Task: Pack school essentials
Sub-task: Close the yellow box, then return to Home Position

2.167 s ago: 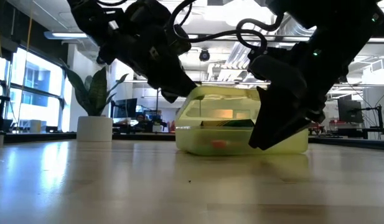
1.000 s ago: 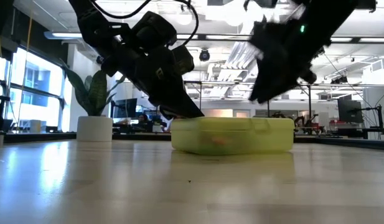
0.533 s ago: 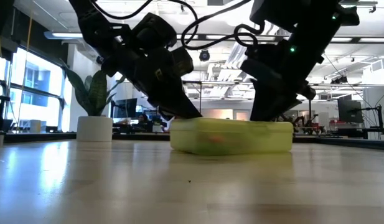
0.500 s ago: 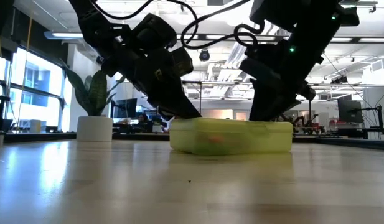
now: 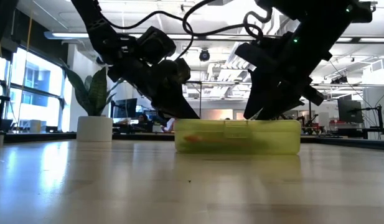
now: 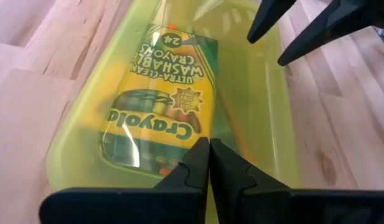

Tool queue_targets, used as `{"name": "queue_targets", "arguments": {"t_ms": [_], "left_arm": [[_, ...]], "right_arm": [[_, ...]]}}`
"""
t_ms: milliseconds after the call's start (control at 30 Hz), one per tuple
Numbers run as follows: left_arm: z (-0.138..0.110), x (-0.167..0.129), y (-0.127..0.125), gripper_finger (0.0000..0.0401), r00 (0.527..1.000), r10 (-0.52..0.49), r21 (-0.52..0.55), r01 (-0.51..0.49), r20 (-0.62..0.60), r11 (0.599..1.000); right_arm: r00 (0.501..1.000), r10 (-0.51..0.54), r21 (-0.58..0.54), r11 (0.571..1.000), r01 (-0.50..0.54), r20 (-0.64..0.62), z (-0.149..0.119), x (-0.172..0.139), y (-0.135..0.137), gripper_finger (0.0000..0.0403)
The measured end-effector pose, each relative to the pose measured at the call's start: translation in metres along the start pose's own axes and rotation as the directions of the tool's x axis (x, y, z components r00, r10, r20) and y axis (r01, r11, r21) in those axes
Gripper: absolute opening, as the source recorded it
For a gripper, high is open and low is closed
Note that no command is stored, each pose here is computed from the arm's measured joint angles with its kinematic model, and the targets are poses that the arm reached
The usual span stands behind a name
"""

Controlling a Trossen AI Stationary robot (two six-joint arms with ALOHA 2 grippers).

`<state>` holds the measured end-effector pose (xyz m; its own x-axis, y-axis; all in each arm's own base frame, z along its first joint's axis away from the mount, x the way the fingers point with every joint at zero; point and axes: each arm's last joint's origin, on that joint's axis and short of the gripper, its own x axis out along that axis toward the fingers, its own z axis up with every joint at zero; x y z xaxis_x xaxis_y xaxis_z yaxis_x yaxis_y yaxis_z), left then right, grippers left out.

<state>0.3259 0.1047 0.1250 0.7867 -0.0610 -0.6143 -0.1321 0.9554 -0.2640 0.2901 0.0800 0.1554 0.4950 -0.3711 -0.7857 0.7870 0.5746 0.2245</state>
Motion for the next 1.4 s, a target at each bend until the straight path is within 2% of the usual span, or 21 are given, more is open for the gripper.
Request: {"name": "queue_targets", "arguments": {"t_ms": [400,633,800,1133,1300,1400], "left_arm": [[-0.002,0.004,-0.014,0.0005,0.999,-0.051,0.000,0.051,-0.013,0.999],[0.000,0.002,-0.012,0.0005,0.999,-0.033,-0.004,0.033,-0.002,0.999],[0.005,-0.005,-0.015,0.0005,1.000,-0.030,0.003,0.030,0.009,1.000],[0.034,-0.049,-0.029,0.0005,0.993,-0.035,0.064,0.028,0.113,0.998],[0.049,-0.088,-0.042,0.0005,0.985,-0.042,0.108,0.024,0.169,0.994],[0.058,-0.113,-0.052,0.0005,0.970,-0.057,0.186,0.012,0.236,0.983]], "right_arm": [[0.999,-0.053,-0.038,0.998,0.053,-0.004,0.009,0.006,-0.008,0.0148],[0.999,-0.039,-0.064,0.997,0.041,0.033,0.006,0.002,-0.005,0.0148],[0.999,0.004,-0.114,0.993,0.002,0.052,0.007,-0.015,-0.004,0.0148],[0.979,0.106,-0.288,0.956,-0.052,0.175,0.034,-0.056,-0.009,0.0148],[0.949,0.184,-0.436,0.898,-0.057,0.257,0.056,-0.088,-0.018,0.0148],[0.928,0.226,-0.523,0.851,-0.040,0.297,0.068,-0.106,-0.027,0.0148]]}}
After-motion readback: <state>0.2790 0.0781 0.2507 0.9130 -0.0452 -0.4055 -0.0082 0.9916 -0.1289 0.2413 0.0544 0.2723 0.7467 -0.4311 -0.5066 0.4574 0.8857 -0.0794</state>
